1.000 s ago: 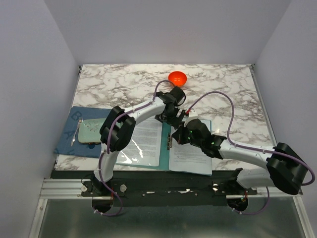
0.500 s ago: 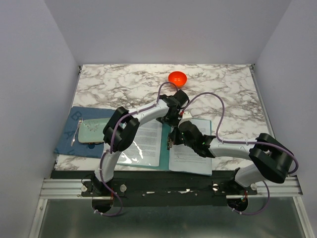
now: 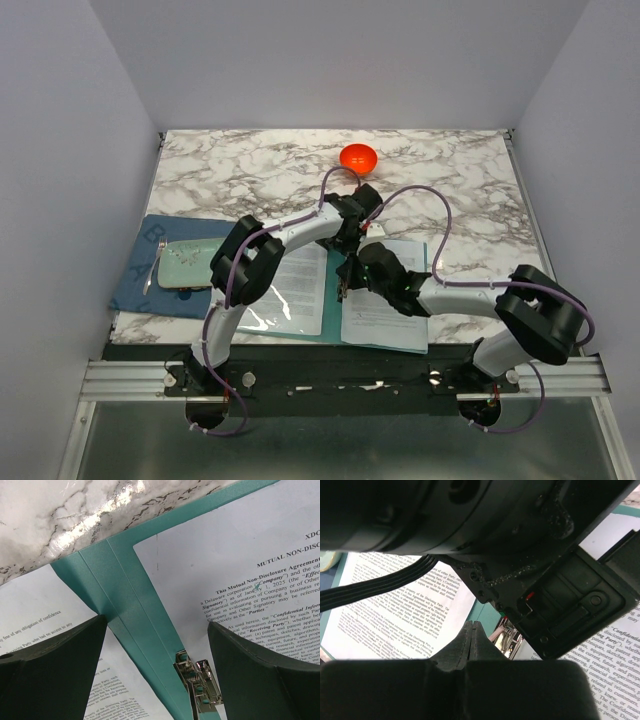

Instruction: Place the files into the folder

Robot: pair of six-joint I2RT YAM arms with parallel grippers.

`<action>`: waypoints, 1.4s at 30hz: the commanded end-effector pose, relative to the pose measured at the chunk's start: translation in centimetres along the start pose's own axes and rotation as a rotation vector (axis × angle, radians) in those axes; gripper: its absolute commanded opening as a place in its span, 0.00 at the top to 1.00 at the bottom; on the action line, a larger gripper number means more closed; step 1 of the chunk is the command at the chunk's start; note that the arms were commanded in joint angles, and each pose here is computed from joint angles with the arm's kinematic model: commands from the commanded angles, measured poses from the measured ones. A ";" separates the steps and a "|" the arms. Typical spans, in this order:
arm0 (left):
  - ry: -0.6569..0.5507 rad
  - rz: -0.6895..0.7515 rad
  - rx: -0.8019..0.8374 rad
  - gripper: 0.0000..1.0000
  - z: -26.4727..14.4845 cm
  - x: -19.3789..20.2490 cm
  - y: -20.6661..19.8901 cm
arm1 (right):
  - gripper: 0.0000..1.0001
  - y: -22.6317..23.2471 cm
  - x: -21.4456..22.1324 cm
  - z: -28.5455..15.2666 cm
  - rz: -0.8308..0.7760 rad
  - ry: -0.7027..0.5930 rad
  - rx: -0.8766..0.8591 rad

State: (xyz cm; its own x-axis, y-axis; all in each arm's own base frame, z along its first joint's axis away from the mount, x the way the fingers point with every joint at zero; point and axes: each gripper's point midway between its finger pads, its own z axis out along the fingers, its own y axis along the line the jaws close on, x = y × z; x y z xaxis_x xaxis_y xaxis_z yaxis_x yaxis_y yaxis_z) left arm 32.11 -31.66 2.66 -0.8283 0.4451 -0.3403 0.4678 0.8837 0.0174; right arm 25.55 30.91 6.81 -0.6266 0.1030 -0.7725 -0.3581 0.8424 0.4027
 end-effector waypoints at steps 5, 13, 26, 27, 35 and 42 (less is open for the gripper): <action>0.092 0.033 -0.076 0.01 2.0 3.1 1.5 | 0.99 1.8 1.1 0.9 0.037 0.017 -0.095; 0.115 0.056 -0.080 0.01 2.3 3.8 1.7 | 0.99 3.0 3.4 0.9 0.034 0.103 -0.188; 0.139 0.104 -0.110 0.01 3.3 4.9 2.6 | 0.99 1.9 7.3 0.0 0.069 0.206 -0.212; 0.142 0.106 -0.108 0.01 3.3 5.0 2.6 | 0.99 1.8 7.5 0.0 0.070 0.214 -0.208; 0.145 0.115 -0.106 0.01 3.6 5.5 3.0 | 1.00 0.0 9.3 -0.3 0.095 0.256 -0.138; 0.144 0.127 -0.108 0.01 3.6 5.6 3.2 | 1.00 -1.3 9.7 -0.2 0.107 0.258 -0.074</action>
State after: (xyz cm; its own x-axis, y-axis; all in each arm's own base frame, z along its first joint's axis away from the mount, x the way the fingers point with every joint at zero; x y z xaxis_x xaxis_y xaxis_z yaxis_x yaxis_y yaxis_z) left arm 32.55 -31.23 2.37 -0.7876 0.4875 -0.3769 0.5149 0.8566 0.0320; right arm 21.72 33.80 3.67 -0.7571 0.1196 -0.6423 -0.4001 0.6923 0.6005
